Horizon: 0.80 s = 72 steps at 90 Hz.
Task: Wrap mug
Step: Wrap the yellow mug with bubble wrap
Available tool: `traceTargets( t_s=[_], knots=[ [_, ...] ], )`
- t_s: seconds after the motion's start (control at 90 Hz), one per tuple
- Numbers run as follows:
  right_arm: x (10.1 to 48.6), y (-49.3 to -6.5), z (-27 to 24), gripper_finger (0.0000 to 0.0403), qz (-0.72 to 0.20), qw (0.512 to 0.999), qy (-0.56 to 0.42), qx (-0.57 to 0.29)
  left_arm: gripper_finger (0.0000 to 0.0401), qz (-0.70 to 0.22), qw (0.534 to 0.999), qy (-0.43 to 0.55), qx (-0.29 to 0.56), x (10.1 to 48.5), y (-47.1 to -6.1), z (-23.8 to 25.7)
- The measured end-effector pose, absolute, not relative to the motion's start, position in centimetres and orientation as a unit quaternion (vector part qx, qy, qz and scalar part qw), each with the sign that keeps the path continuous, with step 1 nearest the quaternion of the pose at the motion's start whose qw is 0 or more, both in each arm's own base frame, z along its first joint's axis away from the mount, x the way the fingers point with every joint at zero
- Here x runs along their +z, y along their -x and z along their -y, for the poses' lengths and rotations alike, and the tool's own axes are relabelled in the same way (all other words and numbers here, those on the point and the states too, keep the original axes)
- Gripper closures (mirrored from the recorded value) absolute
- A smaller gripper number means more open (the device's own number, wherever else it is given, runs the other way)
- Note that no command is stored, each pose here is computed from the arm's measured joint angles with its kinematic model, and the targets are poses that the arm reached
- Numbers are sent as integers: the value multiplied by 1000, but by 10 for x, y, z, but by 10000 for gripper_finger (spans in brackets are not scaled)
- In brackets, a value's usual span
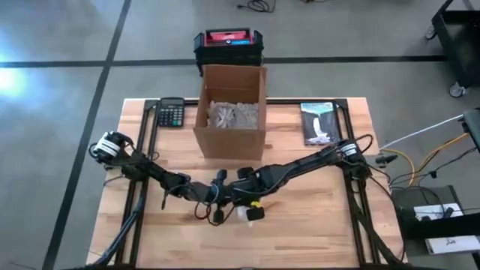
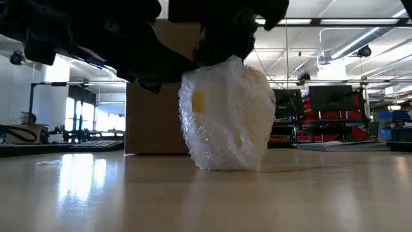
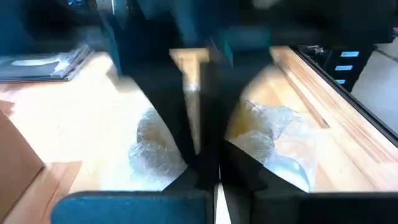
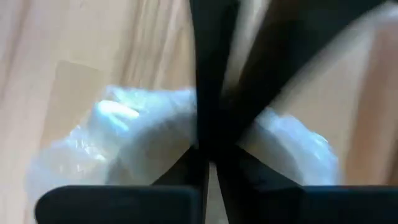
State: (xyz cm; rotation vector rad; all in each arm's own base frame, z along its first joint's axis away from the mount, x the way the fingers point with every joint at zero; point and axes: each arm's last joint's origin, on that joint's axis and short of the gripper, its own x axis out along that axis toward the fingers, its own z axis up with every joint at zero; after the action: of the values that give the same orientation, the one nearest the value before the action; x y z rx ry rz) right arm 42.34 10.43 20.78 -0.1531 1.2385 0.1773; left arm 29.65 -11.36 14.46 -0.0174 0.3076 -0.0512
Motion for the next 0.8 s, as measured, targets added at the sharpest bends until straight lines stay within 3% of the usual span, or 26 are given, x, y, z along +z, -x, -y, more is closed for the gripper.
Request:
traceTargets(
  t_s=[0.244,0.367,0.8],
  knots=[
    [258,-399,-99,389,-562,821,63,79,401,-151,988,13,-26,146,-298,115],
    [265,-393,-98,389,-571,816,53,71,401,-152,988,13,-26,146,-298,114],
    [164,-418,-109,389,-630,769,74,80,401,-146,989,15,-26,148,-298,114]
  ],
)
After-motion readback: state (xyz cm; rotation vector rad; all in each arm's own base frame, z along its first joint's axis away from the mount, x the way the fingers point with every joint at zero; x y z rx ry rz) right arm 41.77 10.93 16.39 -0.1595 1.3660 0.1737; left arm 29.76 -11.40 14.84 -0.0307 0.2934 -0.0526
